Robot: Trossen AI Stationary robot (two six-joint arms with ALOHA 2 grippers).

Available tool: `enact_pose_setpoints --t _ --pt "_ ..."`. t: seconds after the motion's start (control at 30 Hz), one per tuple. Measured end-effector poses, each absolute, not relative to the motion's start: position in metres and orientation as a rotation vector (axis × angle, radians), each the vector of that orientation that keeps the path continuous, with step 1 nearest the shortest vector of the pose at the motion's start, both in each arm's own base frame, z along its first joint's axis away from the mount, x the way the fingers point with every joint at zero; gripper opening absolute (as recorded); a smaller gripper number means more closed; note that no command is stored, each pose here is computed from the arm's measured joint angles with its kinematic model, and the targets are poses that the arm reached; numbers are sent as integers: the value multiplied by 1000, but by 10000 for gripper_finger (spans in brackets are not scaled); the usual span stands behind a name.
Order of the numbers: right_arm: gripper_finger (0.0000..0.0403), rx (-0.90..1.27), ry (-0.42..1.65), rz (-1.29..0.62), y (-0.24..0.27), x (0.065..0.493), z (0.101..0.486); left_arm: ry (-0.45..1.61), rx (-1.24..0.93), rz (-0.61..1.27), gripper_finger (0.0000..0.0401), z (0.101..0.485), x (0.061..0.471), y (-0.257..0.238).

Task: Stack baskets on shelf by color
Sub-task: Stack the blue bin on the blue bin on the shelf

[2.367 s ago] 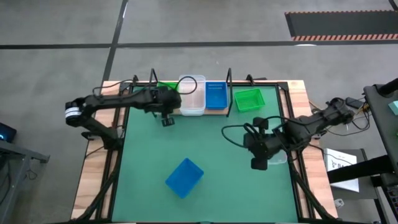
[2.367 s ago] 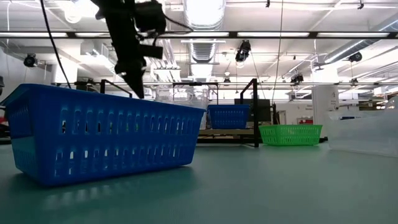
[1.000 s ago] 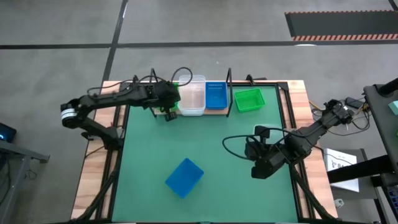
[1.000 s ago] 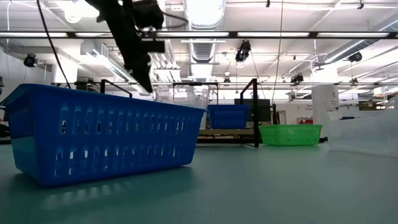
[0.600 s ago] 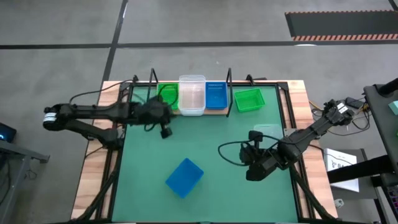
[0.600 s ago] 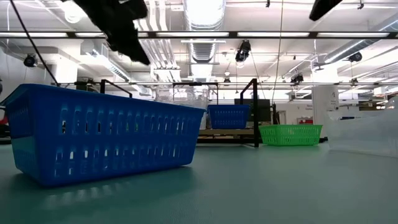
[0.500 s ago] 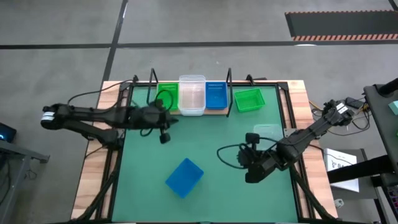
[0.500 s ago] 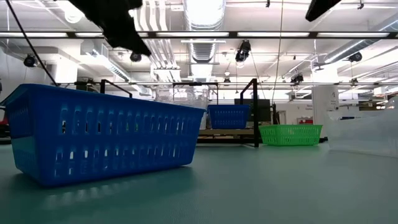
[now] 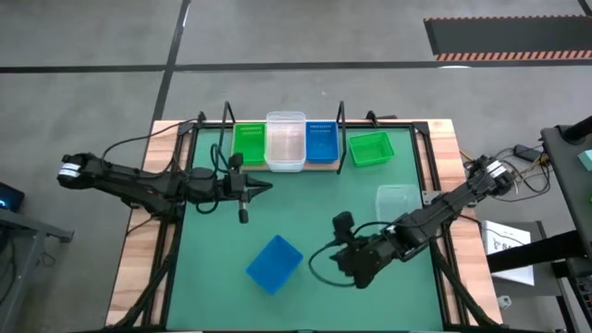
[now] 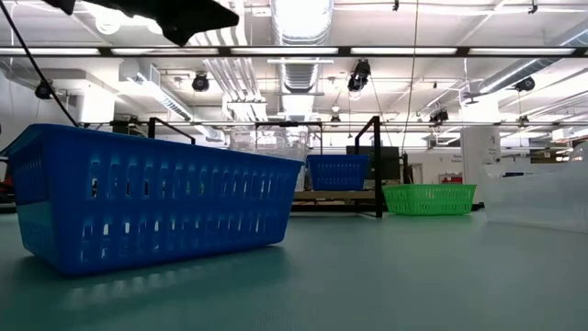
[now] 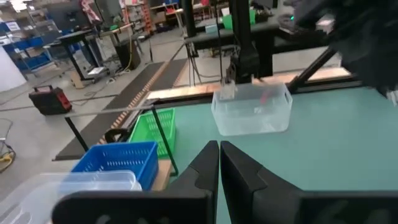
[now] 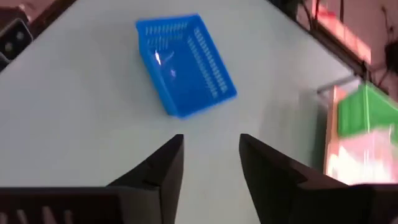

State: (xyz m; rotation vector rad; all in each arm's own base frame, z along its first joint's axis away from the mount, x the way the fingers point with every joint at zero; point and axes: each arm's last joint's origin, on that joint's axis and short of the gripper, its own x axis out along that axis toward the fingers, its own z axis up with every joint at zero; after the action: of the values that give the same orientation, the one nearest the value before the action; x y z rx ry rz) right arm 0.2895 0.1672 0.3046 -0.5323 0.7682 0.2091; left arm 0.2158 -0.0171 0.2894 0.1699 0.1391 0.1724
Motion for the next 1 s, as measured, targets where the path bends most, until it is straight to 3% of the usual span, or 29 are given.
enact_pose_setpoints --t 0.4,0.7,1.0 --pt "168 -567 856 453 171 348 309 134 222 188 0 287 215 -16" --pt "162 -208 864 226 155 408 293 118 357 299 0 297 205 -12" --pt "147 -10 853 152 182 459 267 163 300 283 0 296 187 -11"
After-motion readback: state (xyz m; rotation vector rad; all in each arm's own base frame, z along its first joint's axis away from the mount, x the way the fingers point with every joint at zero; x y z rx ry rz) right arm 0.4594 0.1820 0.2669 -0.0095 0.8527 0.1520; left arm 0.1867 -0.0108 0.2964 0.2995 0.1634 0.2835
